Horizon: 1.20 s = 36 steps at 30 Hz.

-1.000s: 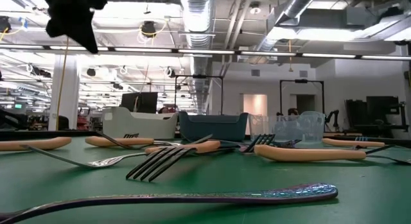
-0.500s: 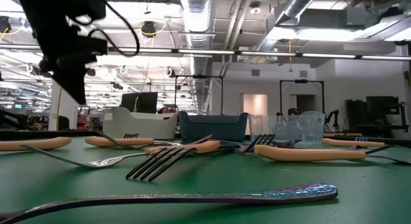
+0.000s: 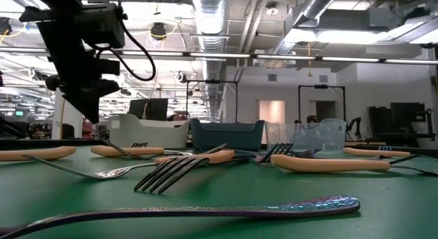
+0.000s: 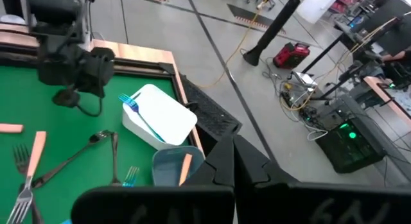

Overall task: Sort silverware by color (type)
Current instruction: Put the blue fork into the white bin

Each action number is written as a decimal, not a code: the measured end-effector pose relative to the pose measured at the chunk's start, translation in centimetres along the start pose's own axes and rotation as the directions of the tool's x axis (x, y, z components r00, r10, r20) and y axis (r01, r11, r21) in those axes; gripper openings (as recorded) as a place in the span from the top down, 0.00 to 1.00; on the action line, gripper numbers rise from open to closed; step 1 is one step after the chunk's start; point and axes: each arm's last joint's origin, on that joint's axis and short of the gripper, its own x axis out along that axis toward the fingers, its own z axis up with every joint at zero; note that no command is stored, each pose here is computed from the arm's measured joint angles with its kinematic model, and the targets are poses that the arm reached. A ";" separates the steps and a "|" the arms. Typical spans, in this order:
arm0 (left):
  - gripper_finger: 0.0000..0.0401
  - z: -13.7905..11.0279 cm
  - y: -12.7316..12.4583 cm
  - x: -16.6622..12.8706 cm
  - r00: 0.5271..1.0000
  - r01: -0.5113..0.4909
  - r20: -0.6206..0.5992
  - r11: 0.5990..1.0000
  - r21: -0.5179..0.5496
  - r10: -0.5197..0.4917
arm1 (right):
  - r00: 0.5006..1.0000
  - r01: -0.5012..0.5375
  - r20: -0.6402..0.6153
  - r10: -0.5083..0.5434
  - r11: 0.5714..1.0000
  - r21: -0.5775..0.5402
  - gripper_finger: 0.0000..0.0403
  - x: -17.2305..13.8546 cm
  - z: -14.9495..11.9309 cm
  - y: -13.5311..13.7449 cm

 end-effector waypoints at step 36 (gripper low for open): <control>1.00 2.0 2.2 -2.1 0.938 0.297 0.206 0.952 -0.068 -0.278 | 0.999 -0.020 -0.042 0.019 1.000 -0.009 0.98 -0.6 -0.6 0.1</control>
